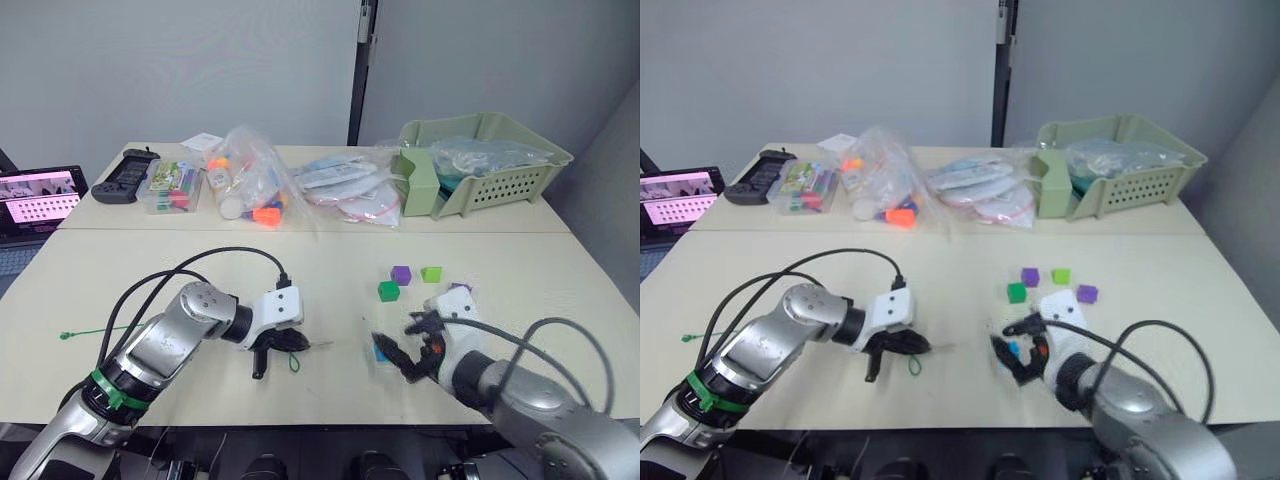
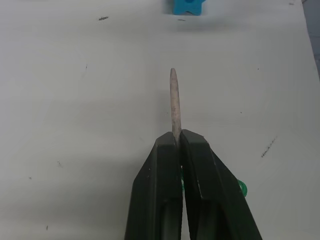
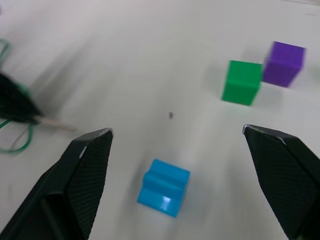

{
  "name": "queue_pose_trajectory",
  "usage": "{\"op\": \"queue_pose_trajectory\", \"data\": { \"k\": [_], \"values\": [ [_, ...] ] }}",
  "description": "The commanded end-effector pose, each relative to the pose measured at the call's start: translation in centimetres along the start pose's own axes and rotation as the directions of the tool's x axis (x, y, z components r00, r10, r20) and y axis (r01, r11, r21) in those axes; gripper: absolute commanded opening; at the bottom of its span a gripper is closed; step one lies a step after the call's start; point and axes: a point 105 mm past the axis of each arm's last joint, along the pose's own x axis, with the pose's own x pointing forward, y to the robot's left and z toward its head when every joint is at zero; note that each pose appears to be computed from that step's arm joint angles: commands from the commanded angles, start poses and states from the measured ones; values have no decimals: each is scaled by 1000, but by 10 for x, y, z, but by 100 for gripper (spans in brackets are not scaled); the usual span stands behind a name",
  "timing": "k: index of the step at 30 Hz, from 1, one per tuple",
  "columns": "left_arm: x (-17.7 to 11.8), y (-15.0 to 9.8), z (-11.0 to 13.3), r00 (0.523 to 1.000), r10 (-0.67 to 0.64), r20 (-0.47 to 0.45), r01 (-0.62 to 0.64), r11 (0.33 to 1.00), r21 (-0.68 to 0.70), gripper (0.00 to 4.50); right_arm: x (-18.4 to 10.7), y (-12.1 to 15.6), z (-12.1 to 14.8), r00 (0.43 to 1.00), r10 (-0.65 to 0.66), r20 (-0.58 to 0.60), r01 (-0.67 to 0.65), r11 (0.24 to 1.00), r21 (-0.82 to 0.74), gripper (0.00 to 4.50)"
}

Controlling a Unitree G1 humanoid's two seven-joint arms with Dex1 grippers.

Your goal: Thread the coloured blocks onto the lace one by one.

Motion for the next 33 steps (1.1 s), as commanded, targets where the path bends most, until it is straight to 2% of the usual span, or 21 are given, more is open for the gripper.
{"op": "queue_pose_trajectory", "data": {
  "k": [1, 6, 11, 15, 22, 25, 31, 32, 33],
  "values": [
    [-6, -1, 7, 1000, 6, 11, -6, 999, 33, 0, -13, 4, 10, 945, 327, 26, -320, 936, -147, 446],
    [-7, -1, 7, 1000, -13, 9, 13, 999, 33, 0, -2, -25, 1, 898, 439, -39, -432, 860, -273, 446],
    [-11, -6, 9, 1000, -30, -6, 30, 998, 49, 0, 17, -41, -21, 843, 512, -166, -530, 735, -423, 446],
    [-14, -12, 8, 999, -35, -11, 35, 998, 44, 0, 29, -44, -27, 826, 532, -183, -553, 705, -444, 446],
    [-13, -17, 16, 1000, -28, -11, 28, 999, 25, 0, 45, -47, -35, 821, 543, -177, -561, 705, -434, 446],
    [-13, -18, 18, 1000, -27, -15, 27, 999, 19, 0, 47, -48, -38, 819, 543, -185, -564, 702, -434, 366],
    [-2, -17, 26, 999, -28, -21, 28, 1000, 3, 0, 49, -46, -38, 824, 544, -158, -554, 717, -423, 156],
    [0, -17, 28, 999, -30, -19, 30, 1000, 3, 0, 49, -44, -37, 825, 544, -154, -553, 718, -423, 137],
    [2, -17, 29, 999, -31, -19, 31, 1000, 3, 0, 50, -42, -37, 825, 545, -150, -552, 719, -422, 137]
  ]
}}
